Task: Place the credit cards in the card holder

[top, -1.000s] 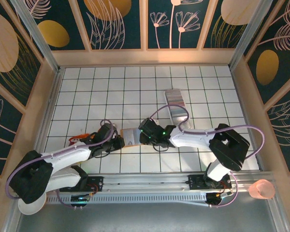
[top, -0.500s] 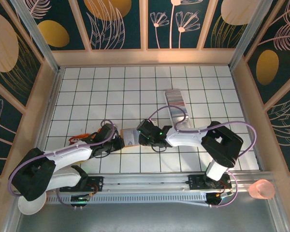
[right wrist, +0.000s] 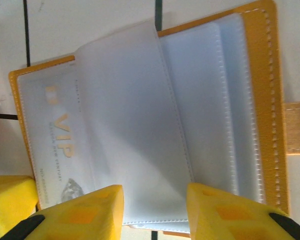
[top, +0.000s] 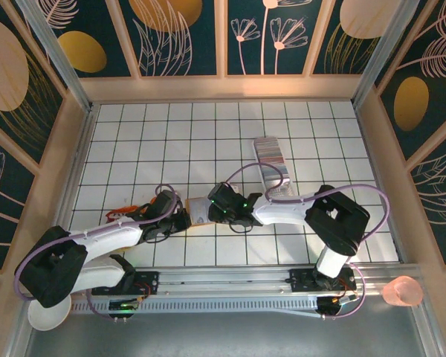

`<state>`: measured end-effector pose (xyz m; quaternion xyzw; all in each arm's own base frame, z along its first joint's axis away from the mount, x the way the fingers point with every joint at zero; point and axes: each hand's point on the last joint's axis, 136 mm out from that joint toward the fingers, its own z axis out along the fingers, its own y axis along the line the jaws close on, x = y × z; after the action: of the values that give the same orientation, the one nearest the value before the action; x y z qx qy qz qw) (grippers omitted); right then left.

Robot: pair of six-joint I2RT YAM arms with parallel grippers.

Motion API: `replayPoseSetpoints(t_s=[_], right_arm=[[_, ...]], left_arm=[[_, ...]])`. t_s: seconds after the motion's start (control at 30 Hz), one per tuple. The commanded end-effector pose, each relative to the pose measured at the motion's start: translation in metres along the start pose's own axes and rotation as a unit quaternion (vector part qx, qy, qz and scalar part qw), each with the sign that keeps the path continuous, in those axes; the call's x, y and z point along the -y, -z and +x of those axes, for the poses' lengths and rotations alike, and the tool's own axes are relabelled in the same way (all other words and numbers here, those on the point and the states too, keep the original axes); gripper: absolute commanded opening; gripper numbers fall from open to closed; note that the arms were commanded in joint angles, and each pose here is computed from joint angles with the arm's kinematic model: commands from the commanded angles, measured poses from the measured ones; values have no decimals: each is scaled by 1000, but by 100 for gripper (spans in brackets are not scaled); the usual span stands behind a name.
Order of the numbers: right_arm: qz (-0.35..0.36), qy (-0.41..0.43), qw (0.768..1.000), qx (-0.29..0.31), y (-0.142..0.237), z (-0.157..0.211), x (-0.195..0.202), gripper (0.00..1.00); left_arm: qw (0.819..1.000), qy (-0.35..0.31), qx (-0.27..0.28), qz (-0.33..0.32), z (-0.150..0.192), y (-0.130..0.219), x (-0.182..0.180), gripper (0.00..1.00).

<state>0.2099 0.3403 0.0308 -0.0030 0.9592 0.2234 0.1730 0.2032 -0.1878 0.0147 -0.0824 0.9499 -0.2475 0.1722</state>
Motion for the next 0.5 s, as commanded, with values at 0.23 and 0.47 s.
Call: replayPoseSetpoints(t_s=[0.23,0.47], right_arm=[[-51,-23,998,-4,-12,1,-27,38],[-84,-28,996,9,-8,-3,-46,38]], left_arm=[[1000,-4,-3,-7,5,-2,-7,8],[1000,-2,-3,-7,5,-2,-7,7]])
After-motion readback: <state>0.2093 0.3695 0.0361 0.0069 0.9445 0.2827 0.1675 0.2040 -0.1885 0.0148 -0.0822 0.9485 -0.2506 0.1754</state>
